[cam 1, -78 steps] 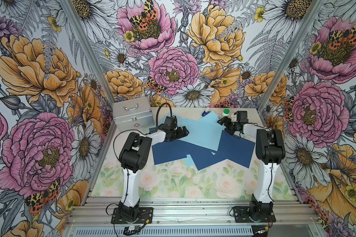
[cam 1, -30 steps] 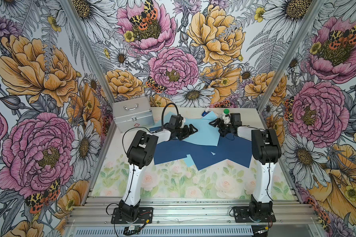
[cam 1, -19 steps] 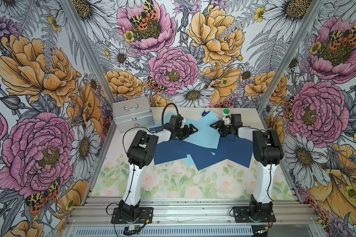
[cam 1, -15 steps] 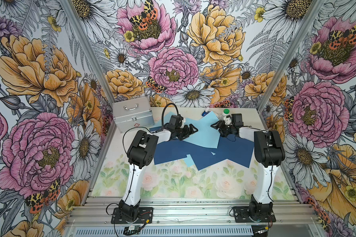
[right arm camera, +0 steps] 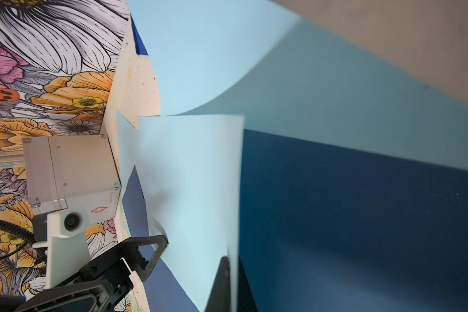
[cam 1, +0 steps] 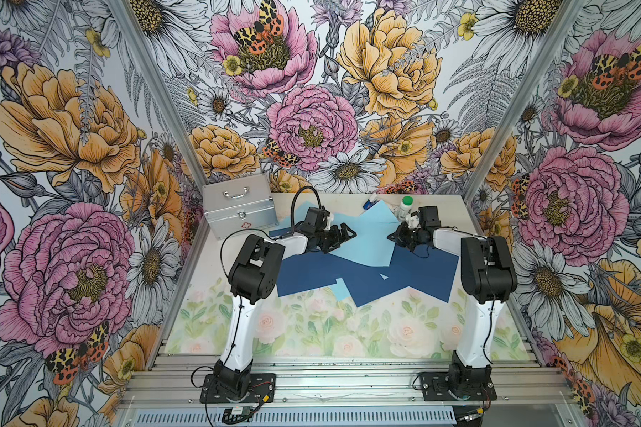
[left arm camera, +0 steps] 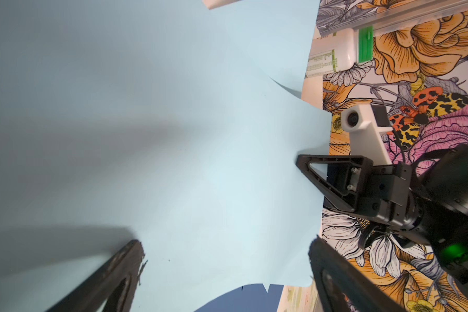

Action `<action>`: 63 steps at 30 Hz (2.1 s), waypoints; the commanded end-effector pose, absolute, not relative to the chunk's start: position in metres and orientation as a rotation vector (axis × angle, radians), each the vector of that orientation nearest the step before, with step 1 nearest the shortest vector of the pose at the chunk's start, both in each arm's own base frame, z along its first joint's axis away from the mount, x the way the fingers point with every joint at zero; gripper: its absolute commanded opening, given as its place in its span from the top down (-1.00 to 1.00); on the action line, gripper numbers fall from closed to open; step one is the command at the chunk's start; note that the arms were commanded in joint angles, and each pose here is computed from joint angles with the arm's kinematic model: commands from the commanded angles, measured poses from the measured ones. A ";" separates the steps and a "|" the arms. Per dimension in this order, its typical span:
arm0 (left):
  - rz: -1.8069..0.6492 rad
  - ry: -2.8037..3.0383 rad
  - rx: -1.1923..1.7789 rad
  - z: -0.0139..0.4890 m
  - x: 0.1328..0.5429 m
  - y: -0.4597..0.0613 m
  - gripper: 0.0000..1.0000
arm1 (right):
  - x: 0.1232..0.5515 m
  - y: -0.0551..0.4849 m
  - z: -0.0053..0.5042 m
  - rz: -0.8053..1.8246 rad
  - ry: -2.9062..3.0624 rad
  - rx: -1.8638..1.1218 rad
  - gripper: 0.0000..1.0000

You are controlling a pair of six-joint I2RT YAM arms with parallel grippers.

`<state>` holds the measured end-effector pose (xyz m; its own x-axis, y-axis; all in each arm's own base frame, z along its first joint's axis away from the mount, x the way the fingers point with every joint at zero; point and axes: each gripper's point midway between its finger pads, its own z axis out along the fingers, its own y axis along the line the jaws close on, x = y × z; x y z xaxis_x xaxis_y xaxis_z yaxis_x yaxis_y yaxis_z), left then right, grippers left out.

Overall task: Sort the scattered colored papers by color
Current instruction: Pick up the colored paper.

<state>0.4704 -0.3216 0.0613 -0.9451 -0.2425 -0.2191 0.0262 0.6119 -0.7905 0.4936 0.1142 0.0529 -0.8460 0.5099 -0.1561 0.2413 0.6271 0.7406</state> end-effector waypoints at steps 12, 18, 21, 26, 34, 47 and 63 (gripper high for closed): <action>-1.425 2.500 -0.731 0.110 0.413 -0.310 -0.97 | 0.511 0.106 0.162 0.956 2.306 0.496 1.00; -1.561 2.461 -0.834 0.115 0.405 -0.338 -0.97 | 0.519 0.109 0.191 0.966 2.242 0.523 1.00; -1.646 2.391 -0.873 0.123 0.408 -0.353 -0.97 | 0.518 0.110 0.202 0.973 2.221 0.545 1.00; -1.742 2.349 -0.999 0.112 0.414 -0.376 -0.97 | 0.512 0.107 0.215 0.973 2.188 0.592 1.00; -1.813 2.253 -1.124 0.105 0.432 -0.392 -0.97 | 0.503 0.107 0.226 0.995 2.167 0.632 1.00; -2.001 2.021 -1.284 0.098 0.470 -0.408 -0.97 | 0.488 0.104 0.220 0.989 2.175 0.662 1.00; -1.961 2.019 -1.337 0.087 0.461 -0.401 -0.72 | 0.481 0.101 0.217 0.981 2.178 0.683 1.00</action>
<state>0.4671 -0.4023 0.0867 -0.6316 -0.5586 0.5376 -0.5503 -0.1654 -0.8184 0.4818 0.1020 0.1997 -0.6819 0.6611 -0.3128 0.2120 0.5880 0.7806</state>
